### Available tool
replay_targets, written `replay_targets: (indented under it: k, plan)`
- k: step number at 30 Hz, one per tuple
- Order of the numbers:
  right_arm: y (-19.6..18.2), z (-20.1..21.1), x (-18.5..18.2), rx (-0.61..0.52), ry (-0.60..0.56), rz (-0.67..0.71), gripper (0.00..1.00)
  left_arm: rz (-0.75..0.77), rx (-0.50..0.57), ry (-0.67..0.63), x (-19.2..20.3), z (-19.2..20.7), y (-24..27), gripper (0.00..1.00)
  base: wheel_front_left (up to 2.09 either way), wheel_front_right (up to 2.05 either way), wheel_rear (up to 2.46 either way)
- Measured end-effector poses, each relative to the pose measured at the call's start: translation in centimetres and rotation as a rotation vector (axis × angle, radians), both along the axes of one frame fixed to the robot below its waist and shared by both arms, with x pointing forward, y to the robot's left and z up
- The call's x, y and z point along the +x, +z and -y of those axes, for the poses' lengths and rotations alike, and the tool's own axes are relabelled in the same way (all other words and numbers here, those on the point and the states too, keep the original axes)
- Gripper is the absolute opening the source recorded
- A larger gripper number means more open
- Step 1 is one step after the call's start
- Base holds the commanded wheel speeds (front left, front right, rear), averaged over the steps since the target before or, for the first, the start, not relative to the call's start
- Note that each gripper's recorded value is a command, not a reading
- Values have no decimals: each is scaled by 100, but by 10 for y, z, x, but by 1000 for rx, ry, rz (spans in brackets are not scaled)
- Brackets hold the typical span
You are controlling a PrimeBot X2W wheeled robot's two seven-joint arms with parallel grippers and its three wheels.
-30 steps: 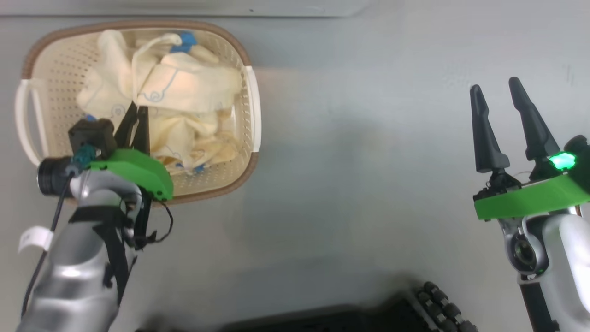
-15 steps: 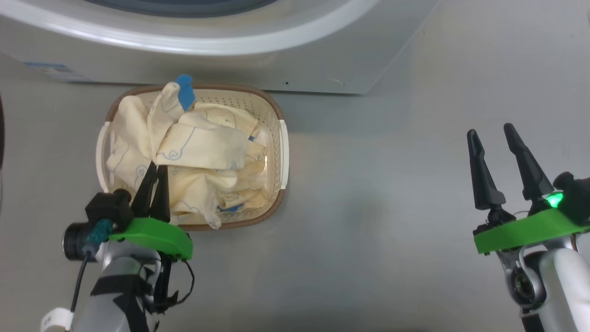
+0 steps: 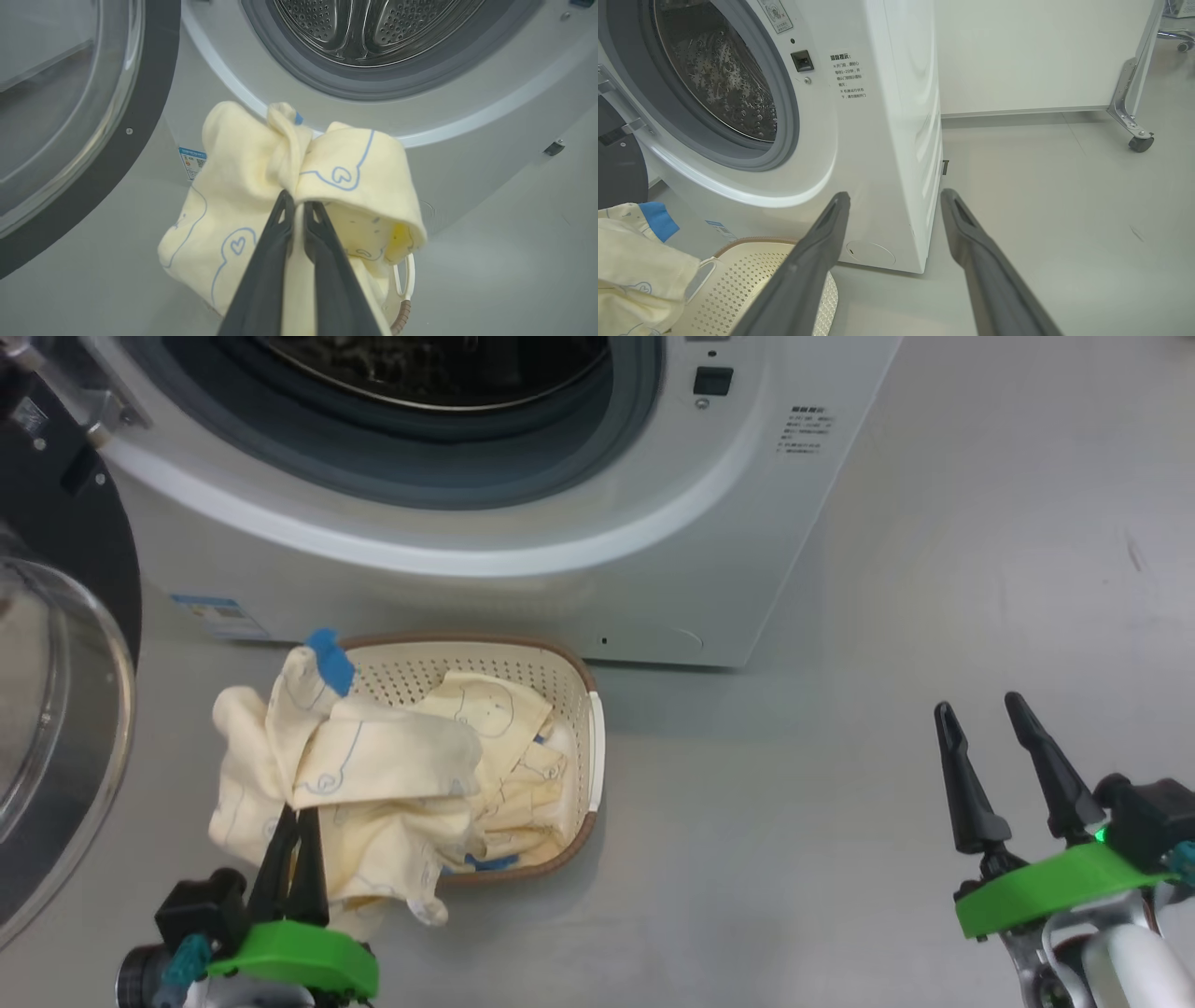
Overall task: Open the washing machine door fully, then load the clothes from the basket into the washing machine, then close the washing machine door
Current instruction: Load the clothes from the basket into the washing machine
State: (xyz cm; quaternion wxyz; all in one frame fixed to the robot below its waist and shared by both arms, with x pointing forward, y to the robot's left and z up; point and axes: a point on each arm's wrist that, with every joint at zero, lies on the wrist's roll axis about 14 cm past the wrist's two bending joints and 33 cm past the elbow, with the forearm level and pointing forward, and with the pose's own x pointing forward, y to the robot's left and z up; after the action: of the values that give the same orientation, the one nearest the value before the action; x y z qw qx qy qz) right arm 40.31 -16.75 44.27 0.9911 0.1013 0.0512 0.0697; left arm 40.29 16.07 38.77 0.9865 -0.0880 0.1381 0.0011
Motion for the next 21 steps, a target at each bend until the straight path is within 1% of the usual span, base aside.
replay_targets:
  k: [5, 11, 21]
  plan:
    - [13, -1, -20, 0, 1, 23, 100, 43, 3, 12, -23, -5, 19, 0, 0, 0, 0]
    - [26, -5, -40, 7, 5, 54, 100, 95, -17, 55, -50, -13, 40, 0, 0, 0, 0]
    - [35, -9, -65, 11, 8, 82, 100, 182, -24, 97, -77, -25, 67, 0, 0, 0, 0]
